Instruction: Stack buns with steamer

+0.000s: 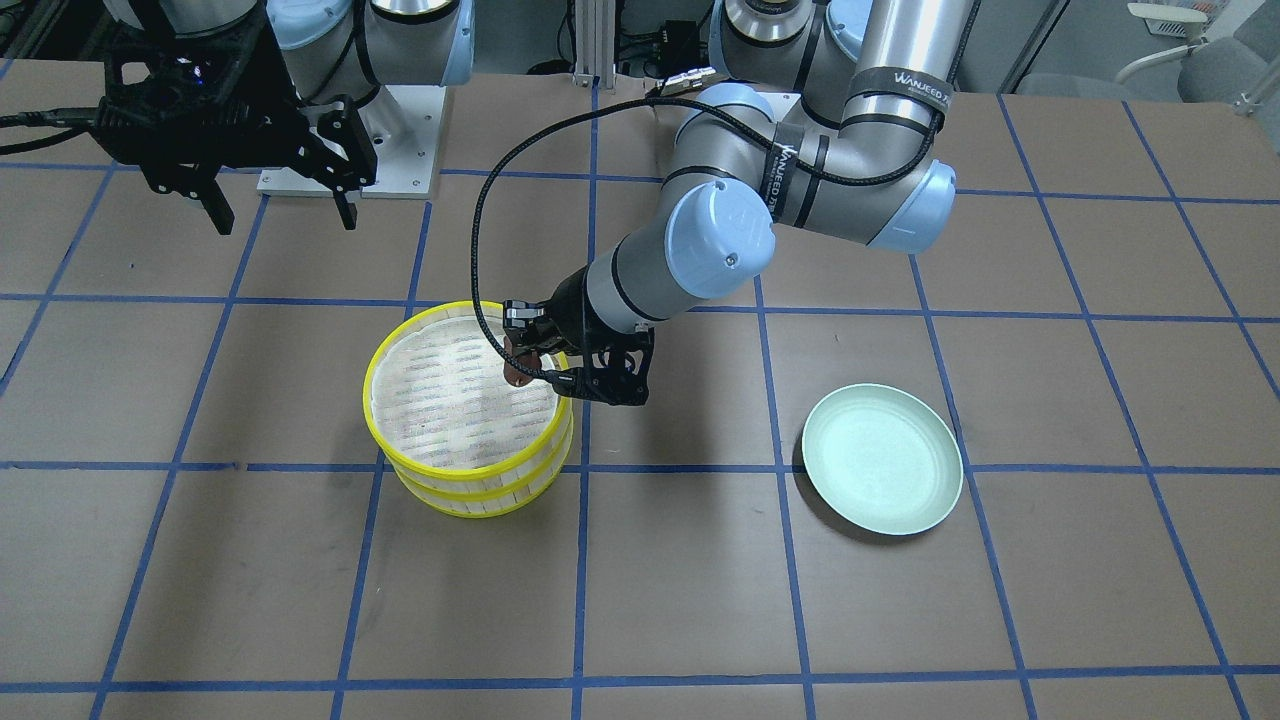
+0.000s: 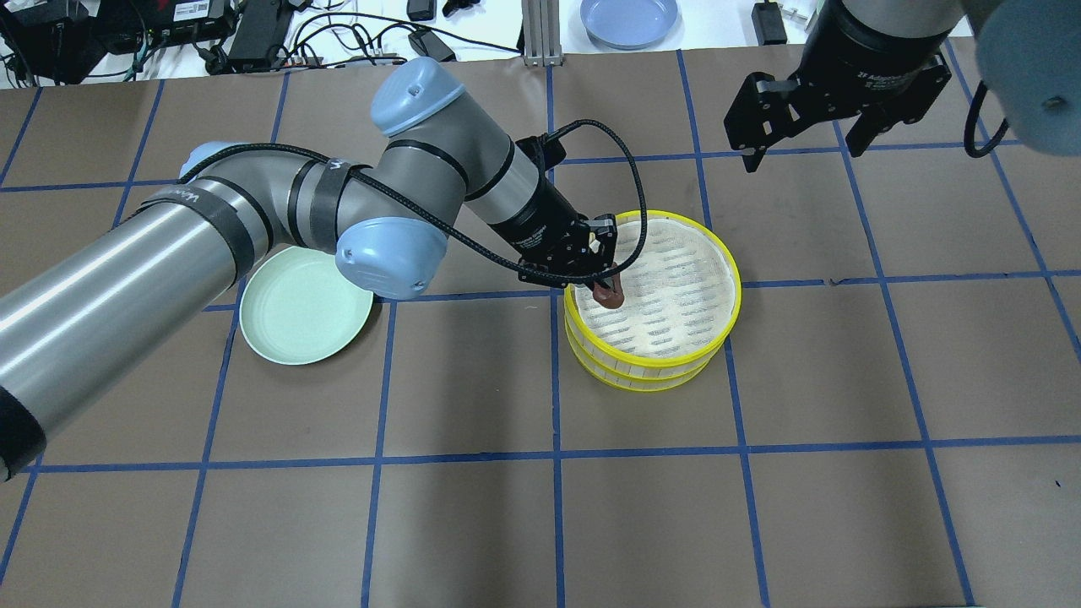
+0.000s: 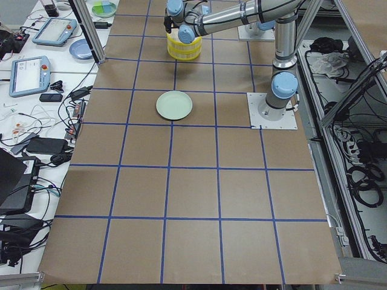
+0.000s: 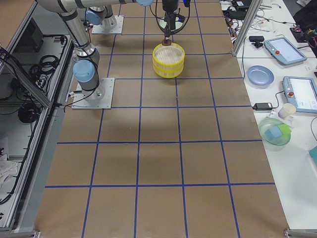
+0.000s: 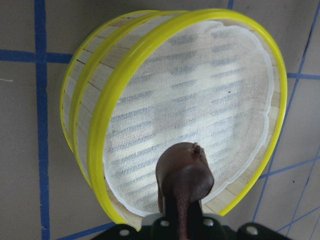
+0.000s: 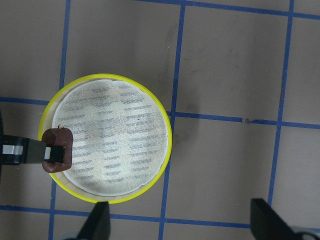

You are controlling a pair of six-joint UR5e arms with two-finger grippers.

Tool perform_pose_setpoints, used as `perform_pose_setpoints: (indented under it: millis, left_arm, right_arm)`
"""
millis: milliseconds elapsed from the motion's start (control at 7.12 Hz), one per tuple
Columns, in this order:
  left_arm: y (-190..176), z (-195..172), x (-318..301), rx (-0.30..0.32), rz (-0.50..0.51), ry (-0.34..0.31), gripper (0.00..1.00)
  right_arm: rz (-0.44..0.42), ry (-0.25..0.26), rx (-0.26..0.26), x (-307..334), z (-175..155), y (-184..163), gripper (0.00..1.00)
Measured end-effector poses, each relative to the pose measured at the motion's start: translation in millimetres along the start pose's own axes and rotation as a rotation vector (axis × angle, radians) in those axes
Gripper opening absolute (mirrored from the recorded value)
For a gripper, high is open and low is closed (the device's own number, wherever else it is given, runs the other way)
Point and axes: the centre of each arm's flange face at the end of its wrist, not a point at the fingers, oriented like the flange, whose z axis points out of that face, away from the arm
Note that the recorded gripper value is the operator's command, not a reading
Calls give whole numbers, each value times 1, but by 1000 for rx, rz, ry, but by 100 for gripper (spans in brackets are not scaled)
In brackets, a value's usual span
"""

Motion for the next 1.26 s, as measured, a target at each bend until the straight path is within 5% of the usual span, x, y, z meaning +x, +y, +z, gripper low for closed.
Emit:
perform_pose_setpoints:
  millis: [281,843,1124,1264]
  left_arm:
    - [-2,1,1,2,-96,4,100]
    - [1,0,8,9,-117,5,100]
    - [1,-29,13,82,-86,-36,100]
    - [-2,-53,12,145,-53,-108,100]
  right_arm:
    - [-2,0,1,0,0,0,100]
    - [-1,1,2,0,0,0,100]
    - [-1,0,2,0,0,0,100]
    - [-1,0,2,0,0,-1,100]
